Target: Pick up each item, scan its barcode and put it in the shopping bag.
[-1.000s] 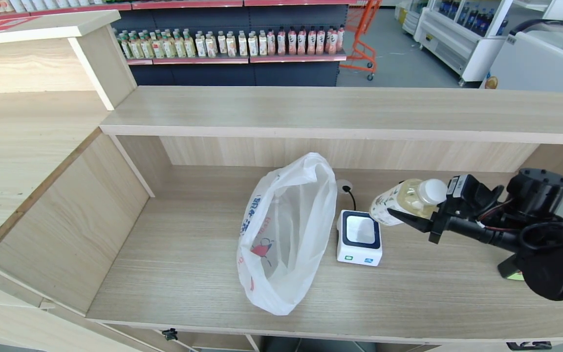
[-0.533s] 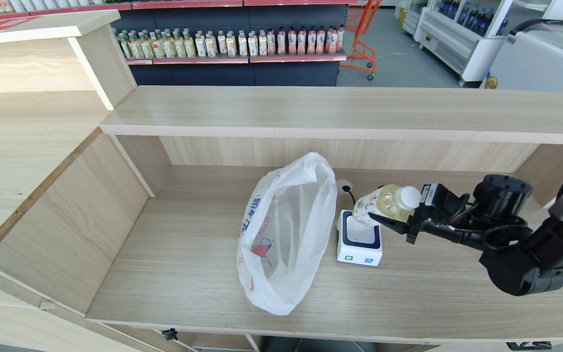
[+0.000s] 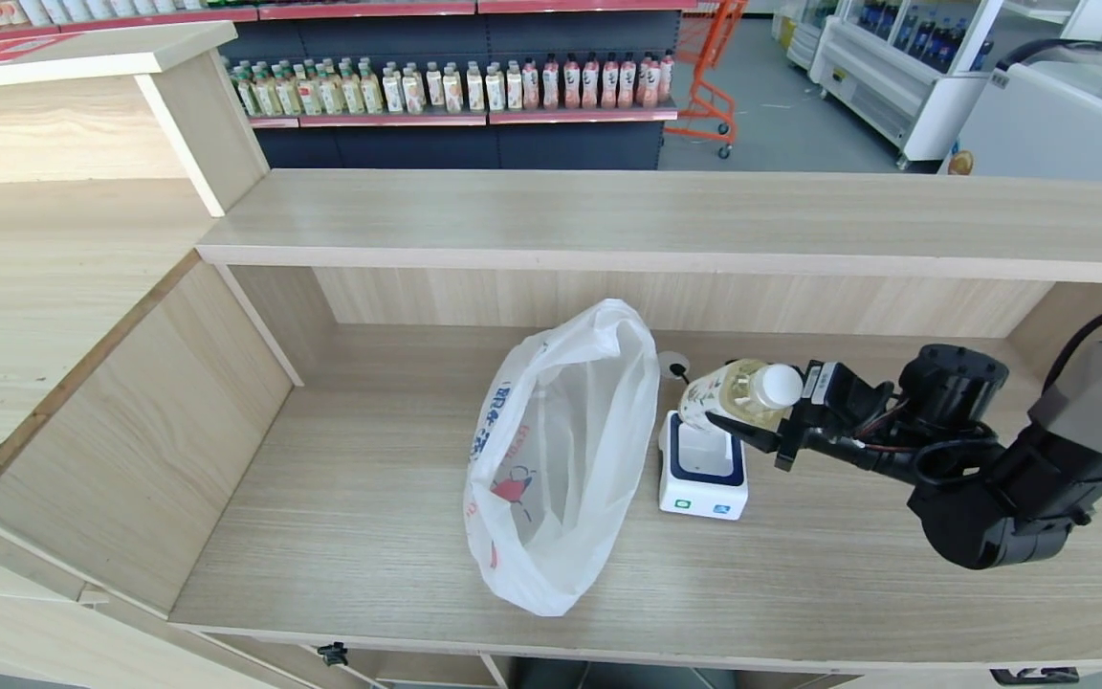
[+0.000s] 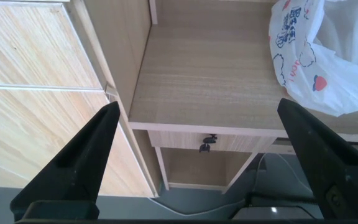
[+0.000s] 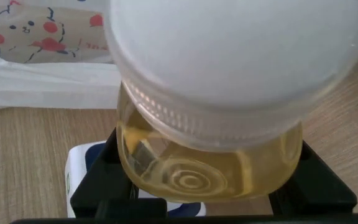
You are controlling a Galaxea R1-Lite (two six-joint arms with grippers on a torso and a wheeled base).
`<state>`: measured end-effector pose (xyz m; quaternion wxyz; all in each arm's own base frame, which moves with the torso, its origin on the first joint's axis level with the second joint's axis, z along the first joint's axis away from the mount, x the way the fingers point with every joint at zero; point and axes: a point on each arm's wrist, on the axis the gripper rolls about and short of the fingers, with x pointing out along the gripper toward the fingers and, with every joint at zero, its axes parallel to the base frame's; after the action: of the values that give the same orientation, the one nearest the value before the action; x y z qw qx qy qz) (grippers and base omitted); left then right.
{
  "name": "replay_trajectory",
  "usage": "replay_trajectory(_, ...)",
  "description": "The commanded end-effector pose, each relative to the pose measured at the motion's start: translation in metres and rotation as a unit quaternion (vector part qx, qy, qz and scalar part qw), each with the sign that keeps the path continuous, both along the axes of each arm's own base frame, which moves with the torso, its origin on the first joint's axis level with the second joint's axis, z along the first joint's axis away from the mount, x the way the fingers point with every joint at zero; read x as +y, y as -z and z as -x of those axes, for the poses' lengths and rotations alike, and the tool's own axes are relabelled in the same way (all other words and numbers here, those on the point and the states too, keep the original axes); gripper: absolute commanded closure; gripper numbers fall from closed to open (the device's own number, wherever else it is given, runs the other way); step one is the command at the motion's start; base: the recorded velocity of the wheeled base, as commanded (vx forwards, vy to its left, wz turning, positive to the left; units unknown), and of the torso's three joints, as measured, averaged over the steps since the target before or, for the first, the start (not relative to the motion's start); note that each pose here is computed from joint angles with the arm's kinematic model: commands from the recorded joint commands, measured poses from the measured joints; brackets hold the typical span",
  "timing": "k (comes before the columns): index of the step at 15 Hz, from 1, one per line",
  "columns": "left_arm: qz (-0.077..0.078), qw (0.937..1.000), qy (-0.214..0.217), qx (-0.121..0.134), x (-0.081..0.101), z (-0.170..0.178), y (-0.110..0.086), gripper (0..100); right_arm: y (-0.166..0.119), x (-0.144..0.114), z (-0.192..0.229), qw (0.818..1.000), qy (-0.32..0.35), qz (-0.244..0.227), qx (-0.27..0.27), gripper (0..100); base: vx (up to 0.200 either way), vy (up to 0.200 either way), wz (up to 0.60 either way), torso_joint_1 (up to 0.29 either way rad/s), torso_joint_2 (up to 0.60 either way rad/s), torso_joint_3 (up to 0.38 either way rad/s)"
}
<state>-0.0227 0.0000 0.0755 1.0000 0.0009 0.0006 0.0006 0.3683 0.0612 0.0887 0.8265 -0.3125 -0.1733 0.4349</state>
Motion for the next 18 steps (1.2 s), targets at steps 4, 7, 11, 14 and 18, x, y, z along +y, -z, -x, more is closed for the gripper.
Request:
replay_trajectory(4,0.0,1.0,0.0,0.0,0.0,0.0,0.0,0,-0.008,0.004,0.003,1.0,-0.003,-0.004,0.003,100,0.0,0.0,0.0,0.0,0.0,0.0)
replay_trajectory(7,0.0,1.0,0.0,0.0,0.0,0.0,0.0,0,-0.048,-0.011,0.022,0.998,0.01,-0.057,0.023,100,0.0,0.0,0.0,0.0,0.0,0.0)
replay_trajectory(11,0.0,1.0,0.0,0.0,0.0,0.0,0.0,0,-0.084,-0.036,0.081,0.976,0.059,-0.171,0.124,100,0.0,0.0,0.0,0.0,0.0,0.0)
replay_trajectory(14,0.0,1.0,0.0,0.0,0.0,0.0,0.0,0,-0.081,-0.033,0.107,0.928,0.136,-0.275,0.213,100,0.0,0.0,0.0,0.0,0.0,0.0)
replay_trajectory(18,0.0,1.0,0.0,0.0,0.0,0.0,0.0,0,-0.073,-0.035,0.112,0.897,0.161,-0.319,0.26,100,0.0,0.0,0.0,0.0,0.0,0.0)
